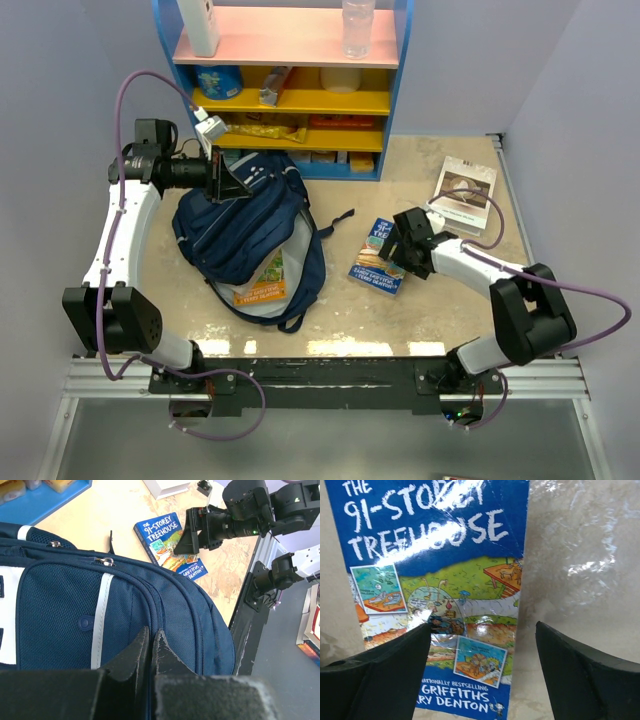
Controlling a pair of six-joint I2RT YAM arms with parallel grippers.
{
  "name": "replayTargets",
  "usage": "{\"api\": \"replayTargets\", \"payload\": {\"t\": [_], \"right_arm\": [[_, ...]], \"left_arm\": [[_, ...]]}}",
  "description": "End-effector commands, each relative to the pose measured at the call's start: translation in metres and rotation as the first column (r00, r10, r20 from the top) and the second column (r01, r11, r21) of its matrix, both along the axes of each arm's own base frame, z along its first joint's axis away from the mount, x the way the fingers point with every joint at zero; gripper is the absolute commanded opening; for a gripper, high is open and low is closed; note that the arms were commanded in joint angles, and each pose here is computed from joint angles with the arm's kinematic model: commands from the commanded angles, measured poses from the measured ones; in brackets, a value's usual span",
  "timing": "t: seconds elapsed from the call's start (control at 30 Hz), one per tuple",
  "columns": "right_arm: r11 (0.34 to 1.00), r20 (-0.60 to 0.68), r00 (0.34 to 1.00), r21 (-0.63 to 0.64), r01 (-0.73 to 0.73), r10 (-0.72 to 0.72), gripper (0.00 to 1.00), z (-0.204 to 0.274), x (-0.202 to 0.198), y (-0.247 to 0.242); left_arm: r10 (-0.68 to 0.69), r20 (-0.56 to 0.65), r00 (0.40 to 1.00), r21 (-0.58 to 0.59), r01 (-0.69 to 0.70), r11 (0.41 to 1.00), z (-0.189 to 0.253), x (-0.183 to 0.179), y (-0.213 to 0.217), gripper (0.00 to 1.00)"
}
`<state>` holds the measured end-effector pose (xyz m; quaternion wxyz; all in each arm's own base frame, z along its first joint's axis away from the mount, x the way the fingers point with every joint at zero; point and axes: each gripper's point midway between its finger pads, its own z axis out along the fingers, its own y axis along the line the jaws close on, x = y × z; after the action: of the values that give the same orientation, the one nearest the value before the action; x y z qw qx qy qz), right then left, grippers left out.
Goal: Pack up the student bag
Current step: Pick up the book from the center of the board.
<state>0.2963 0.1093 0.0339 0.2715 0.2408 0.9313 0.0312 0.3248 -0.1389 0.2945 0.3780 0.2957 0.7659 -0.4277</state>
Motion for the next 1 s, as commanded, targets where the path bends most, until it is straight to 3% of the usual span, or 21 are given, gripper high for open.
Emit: {"api": "replayTargets", "payload": {"t": [0.0,0.13,0.43,0.63,0.83,0.97], "right_arm": [[0.992,0.069,0.996,0.113,0.047,-0.055,0.81,-0.01,0.015,0.015],[0.99,0.034,0.997,0.131,0.059,-0.064,0.67,-0.032,0.008,0.017],[0.987,0.041,0.997,0.15,0.055,-0.062,0.0,-0.034,0.0,0.016],[0.976,0.09,0.995,0.218,0.023,-0.044,0.0,-0.022,0.002,0.027],[0.933,0.311,0.95,0.35,-0.081,-0.034,0.0,0.066,0.027,0.048],[0.895,0.376,0.926,0.423,-0.144,-0.029,0.0,0.117,0.022,0.058]], "left_arm": [[-0.043,0.145,0.989,-0.047,0.05,0.998,0.046,-0.009,-0.003,0.0],[-0.048,0.149,0.988,-0.037,0.054,0.998,0.048,-0.009,-0.002,0.0],[-0.051,0.141,0.989,-0.037,0.057,0.998,0.048,-0.009,-0.002,0.0],[-0.053,0.137,0.989,-0.033,0.058,0.998,0.046,-0.01,-0.001,0.0],[-0.054,0.136,0.989,-0.034,0.059,0.998,0.046,-0.01,-0.002,0.0],[-0.044,0.15,0.988,-0.037,0.051,0.998,0.048,-0.006,-0.002,0.0]]}}
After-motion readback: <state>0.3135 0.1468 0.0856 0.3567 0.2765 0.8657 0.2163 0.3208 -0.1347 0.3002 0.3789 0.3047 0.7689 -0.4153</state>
